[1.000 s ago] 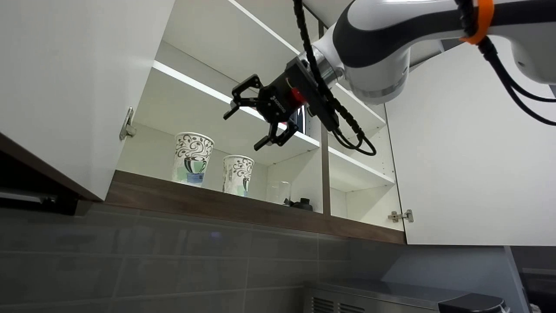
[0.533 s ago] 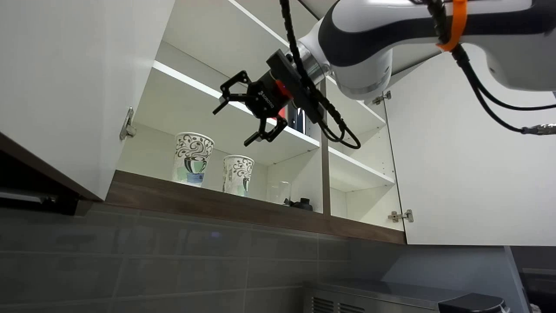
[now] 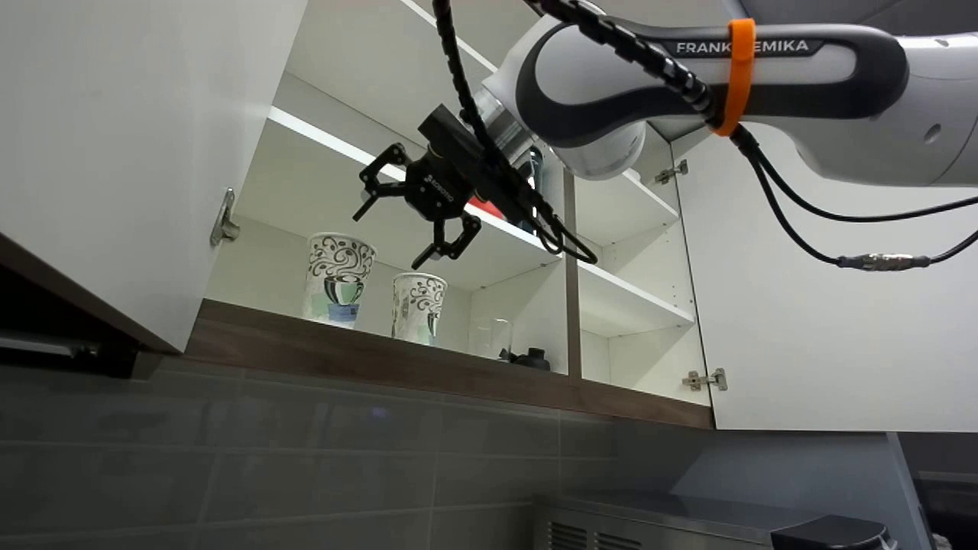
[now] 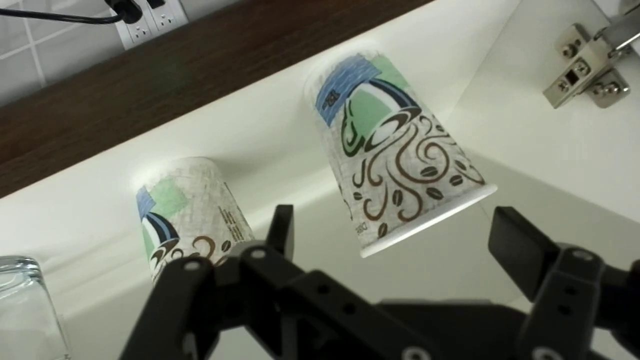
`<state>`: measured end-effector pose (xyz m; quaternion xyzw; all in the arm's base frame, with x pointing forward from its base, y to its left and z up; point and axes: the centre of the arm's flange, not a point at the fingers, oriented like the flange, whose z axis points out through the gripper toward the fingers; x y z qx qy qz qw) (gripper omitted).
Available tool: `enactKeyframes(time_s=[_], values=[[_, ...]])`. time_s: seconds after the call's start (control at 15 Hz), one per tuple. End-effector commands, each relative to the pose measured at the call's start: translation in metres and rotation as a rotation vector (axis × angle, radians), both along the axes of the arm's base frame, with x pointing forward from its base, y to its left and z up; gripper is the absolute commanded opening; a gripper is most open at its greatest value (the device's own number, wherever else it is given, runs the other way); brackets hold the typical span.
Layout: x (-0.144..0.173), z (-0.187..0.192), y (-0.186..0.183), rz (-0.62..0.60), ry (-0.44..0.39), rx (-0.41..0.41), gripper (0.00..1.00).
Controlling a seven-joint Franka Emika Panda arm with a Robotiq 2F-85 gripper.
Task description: Stack the coffee cups on the bottom shelf together then place them on the counter.
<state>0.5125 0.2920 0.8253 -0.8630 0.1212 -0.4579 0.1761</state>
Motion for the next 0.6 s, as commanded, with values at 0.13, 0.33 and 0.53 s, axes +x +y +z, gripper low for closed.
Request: enactKeyframes(time_s=[0.13, 0.33, 0.53], values=[[0.022, 0.018, 0.022, -0.056, 0.002, 0.001, 1.00], [0.029, 0.018, 0.025, -0.069, 0.014, -0.011, 1.00], [0.036, 0.017, 0.026, -0.081, 0.022, -0.020, 0.66]])
